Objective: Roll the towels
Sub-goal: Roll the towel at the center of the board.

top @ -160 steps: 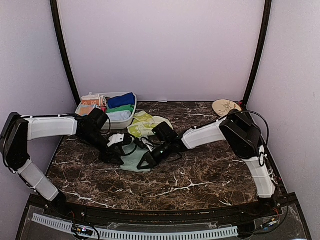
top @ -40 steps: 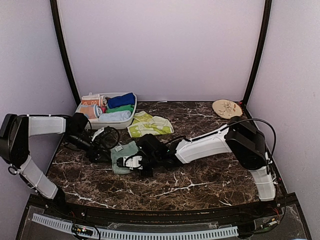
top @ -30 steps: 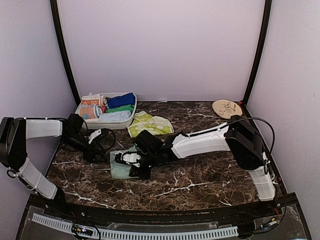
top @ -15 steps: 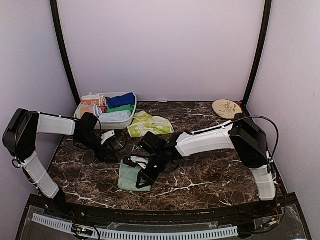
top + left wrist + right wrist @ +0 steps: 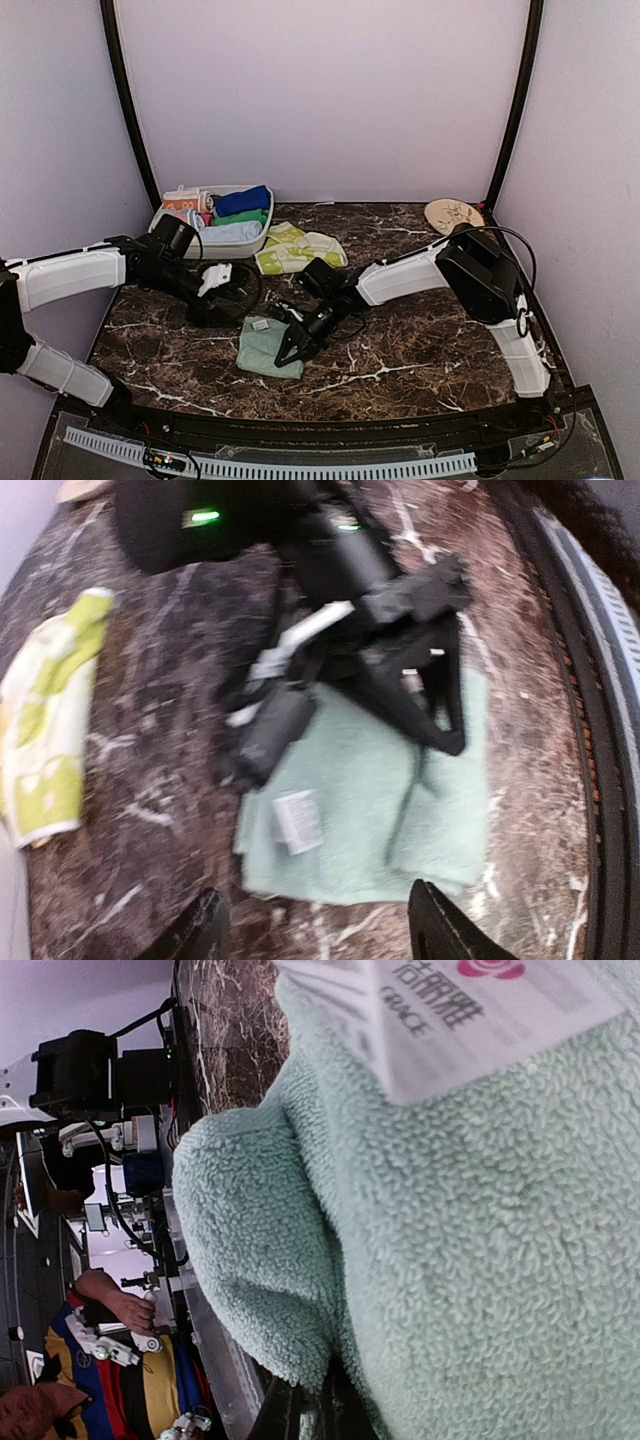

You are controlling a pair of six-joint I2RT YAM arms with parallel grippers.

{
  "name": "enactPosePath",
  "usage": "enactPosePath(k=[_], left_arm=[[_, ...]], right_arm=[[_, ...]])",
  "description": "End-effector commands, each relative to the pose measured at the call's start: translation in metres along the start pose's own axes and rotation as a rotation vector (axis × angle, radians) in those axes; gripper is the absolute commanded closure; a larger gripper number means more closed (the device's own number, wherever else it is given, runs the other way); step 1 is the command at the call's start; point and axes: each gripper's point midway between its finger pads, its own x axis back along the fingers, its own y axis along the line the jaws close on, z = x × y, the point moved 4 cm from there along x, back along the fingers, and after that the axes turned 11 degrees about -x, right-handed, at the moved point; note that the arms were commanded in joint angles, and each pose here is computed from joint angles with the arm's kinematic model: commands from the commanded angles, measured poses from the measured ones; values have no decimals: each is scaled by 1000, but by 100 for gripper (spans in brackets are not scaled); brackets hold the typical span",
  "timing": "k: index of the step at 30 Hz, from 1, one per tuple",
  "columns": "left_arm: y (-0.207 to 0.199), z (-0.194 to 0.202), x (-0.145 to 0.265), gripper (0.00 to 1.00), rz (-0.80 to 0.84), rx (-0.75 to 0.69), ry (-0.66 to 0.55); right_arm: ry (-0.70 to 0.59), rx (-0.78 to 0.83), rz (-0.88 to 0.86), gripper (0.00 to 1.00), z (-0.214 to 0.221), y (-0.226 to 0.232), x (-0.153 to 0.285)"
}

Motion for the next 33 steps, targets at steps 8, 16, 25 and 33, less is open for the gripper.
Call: enactPosePath(k=[8,16,25,33], left_arm=[[-81,9,-71,39,207,-234,218],[-82,19,-91,46,185,-286,282],[-85,47,-96,78,181,-230,384],[-77,43,-82,96,311,61,272]], right_arm=[[-19,-274,137,100,-1,-65,-13],[-58,-287,109,100,-9,-60,-9],[-172,-287,5,84,-20,-49,24],[-357,-122,69,51,-24,-36,77]])
